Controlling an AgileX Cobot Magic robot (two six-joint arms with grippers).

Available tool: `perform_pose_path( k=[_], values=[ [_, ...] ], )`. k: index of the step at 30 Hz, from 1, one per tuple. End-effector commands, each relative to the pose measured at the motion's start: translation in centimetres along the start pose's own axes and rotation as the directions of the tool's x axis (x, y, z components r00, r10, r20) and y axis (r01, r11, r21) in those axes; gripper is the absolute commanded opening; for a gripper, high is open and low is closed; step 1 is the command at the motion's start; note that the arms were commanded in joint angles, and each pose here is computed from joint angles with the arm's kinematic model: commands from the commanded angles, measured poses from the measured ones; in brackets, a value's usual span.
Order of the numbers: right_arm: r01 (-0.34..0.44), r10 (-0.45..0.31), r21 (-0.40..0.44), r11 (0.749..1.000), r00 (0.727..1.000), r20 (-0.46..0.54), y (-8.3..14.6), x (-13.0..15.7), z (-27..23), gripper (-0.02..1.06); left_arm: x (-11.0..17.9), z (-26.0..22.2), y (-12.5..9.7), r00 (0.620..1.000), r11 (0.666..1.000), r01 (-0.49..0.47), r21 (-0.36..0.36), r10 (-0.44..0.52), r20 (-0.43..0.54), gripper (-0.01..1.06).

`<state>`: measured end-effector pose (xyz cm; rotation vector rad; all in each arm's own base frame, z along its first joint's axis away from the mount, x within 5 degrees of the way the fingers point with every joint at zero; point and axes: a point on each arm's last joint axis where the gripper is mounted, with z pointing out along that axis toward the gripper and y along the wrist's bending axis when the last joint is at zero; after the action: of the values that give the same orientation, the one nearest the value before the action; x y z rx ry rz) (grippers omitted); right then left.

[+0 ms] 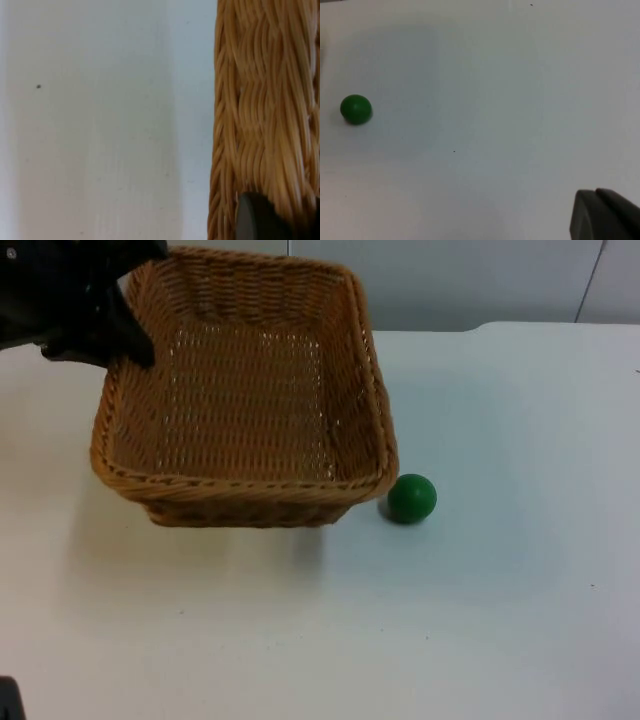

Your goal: Pick up the basket with the left hand and place the ball into the basket with the right hand.

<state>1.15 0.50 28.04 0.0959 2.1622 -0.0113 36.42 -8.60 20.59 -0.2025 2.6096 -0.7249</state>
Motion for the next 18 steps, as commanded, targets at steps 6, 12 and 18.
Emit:
perform_pose_path(
  k=[6, 12, 18],
  values=[
    [-0.004, 0.004, 0.007, 1.0, 1.0, -0.001, -0.01, 0.13, 0.12, 0.0, -0.64, -0.63, -0.77, 0.997, 0.997, 0.05, 0.06, -0.053, 0.051, 0.0],
    [-0.004, 0.004, 0.007, 1.0, 1.0, -0.001, -0.01, 0.13, 0.12, 0.0, -0.64, -0.64, -0.78, 0.997, 0.997, 0.052, 0.061, -0.055, 0.051, 0.0],
    [-0.004, 0.004, 0.007, 1.0, 1.0, -0.001, -0.01, 0.13, 0.12, 0.0, -0.66, -0.64, -0.77, 0.997, 0.997, 0.052, 0.061, -0.055, 0.053, 0.0]
  ],
)
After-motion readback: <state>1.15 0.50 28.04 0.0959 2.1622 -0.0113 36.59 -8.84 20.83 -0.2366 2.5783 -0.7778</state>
